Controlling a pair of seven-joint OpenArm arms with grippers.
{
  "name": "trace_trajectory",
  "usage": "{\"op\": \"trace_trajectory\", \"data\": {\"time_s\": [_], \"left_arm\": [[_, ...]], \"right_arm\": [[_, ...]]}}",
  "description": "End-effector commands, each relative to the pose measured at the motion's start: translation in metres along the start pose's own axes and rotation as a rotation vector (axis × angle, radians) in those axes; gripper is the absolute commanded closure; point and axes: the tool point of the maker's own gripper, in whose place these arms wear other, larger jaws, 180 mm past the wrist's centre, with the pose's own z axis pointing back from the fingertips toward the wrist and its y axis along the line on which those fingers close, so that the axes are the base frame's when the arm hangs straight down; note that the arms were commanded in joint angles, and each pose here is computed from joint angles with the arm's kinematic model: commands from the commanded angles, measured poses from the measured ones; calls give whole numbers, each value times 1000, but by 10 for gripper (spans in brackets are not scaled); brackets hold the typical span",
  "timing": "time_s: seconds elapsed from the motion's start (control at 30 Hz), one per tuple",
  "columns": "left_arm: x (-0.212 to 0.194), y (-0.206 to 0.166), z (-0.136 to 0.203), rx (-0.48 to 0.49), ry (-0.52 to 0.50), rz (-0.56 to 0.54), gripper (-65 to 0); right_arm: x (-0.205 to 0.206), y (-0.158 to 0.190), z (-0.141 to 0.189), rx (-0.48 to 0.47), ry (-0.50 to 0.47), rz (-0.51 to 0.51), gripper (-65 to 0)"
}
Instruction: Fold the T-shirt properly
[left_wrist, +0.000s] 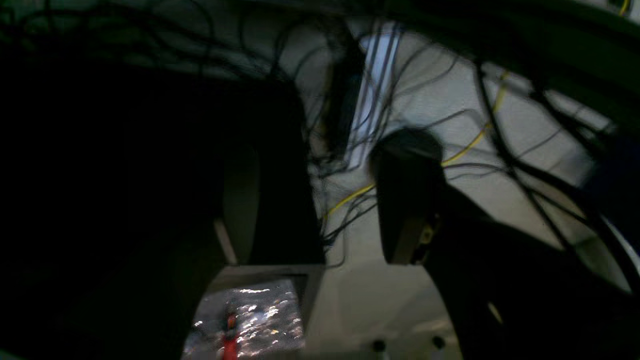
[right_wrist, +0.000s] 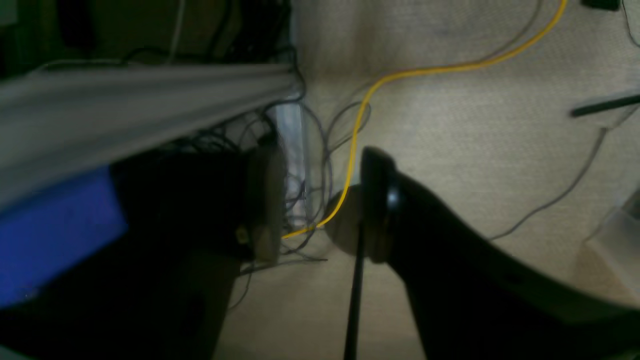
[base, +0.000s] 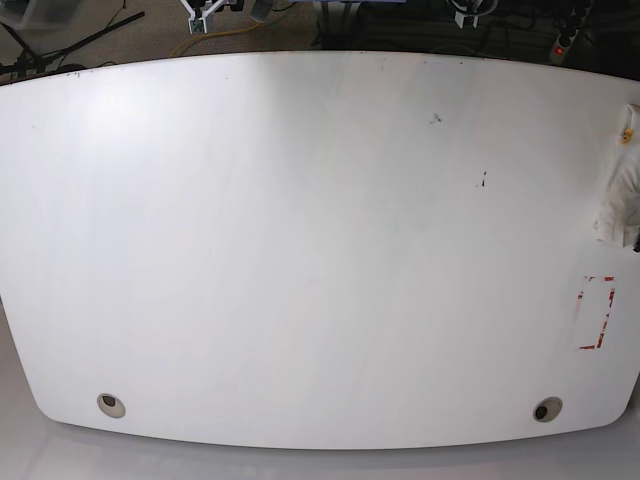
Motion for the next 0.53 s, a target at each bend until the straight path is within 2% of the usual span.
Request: {"op": "trace_trajectory", "data": {"time_s": [0.0, 0.13, 0.37, 0.5], "left_arm": [[-10, 13, 0, 60, 41, -28, -335], [6, 4, -5, 46, 37, -82, -333], [23, -2, -7, 40, 13, -84, -335], [23, -13, -9, 24, 14, -78, -335]], "right_arm": [[-1, -12, 1, -18, 15, -6, -239], [8, -16, -3, -28, 13, -10, -239], [6, -14, -7, -33, 34, -24, -239], [4, 0, -11, -13, 34, -36, -239]]}}
